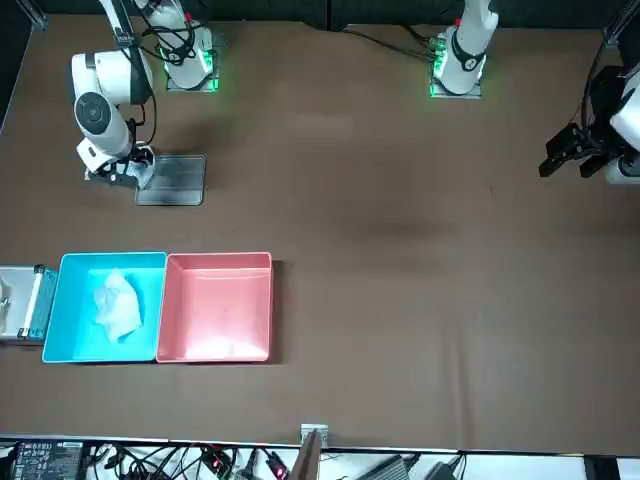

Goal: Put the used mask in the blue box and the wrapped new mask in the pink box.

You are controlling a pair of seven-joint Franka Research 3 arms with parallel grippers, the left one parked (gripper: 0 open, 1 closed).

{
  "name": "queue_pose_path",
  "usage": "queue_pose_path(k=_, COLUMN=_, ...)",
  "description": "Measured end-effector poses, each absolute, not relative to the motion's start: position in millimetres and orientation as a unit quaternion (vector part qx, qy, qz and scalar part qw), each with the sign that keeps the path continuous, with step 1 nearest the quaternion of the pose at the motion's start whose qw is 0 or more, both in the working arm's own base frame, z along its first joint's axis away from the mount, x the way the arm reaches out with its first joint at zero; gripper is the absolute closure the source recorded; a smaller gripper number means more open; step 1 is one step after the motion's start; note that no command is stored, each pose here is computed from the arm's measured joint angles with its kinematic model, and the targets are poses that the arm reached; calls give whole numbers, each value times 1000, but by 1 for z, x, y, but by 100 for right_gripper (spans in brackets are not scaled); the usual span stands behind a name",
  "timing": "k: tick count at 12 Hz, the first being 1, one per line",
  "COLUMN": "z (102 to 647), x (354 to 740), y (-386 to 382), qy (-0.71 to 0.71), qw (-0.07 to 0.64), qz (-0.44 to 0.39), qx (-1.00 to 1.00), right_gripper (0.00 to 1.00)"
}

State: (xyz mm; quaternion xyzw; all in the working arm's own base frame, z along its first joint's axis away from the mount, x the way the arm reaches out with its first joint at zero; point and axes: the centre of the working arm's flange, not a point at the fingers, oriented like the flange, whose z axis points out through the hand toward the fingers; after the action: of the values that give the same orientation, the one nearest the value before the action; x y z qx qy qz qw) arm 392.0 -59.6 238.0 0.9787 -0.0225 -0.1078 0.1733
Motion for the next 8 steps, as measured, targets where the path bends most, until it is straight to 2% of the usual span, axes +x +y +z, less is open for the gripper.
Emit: queue_pose_path(k=8, z=223, x=380, y=-80, qy=-55, qw=153, qz=-96, qx=982, right_gripper=0)
